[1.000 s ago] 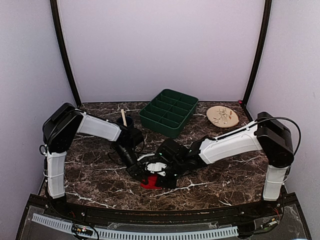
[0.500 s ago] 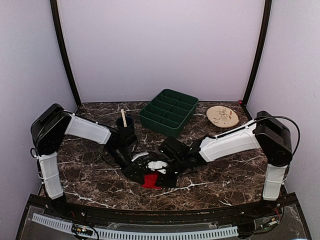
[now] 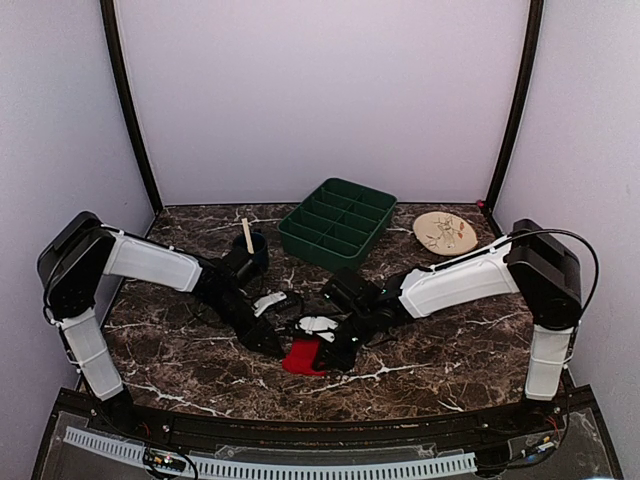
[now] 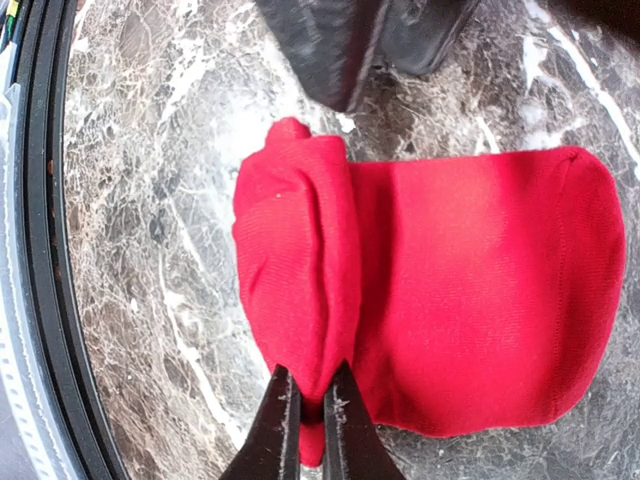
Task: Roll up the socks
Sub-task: Roll the sock at the center of the board.
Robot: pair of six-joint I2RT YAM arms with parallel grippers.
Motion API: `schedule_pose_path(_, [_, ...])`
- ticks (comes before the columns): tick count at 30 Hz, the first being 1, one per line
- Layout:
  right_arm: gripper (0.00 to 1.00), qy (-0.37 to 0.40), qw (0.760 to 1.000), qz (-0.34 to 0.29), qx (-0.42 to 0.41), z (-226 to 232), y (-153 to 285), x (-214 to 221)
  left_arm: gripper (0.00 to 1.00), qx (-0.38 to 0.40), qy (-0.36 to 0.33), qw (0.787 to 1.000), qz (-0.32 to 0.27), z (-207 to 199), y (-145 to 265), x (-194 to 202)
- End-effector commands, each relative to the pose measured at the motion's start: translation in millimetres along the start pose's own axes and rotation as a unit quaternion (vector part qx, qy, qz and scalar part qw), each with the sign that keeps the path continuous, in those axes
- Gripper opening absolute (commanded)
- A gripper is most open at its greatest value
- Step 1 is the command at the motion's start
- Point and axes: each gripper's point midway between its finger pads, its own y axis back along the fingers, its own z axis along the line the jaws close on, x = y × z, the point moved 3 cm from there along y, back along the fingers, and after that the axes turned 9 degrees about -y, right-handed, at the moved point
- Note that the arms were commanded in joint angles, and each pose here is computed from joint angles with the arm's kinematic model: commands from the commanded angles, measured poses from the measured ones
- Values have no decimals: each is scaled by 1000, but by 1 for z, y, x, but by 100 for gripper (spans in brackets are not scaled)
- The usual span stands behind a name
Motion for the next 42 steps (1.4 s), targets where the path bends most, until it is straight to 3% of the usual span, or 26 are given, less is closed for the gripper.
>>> schedule_pose_path(1, [0,-23,1000,15,-14,-2,-1,5,35,-72,2,997,-28,13,16,-10])
schedule_pose_path(11, [0,-60,997,19,-53,-7,3,10,38,-142,6,989,-50,23,31,-14])
schedule_pose_path(18, [0,-98,990,36,-97,-11,4,18,38,-193,-13,975,-109,19,56,-25])
schedule_pose_path(22, [0,-120,984,44,-125,-12,3,20,38,-197,-42,965,-168,5,69,-33])
schedule_pose_path(26, [0,-147,975,44,-159,-14,5,19,38,-193,-115,954,-200,-20,74,-37])
schedule_pose_path(32, [0,-180,958,53,-216,-14,8,14,38,-162,-206,949,-172,-52,55,-33])
schedule_pose_path(42, [0,-200,947,64,-243,-16,10,11,41,-129,-275,947,-101,-72,21,-33])
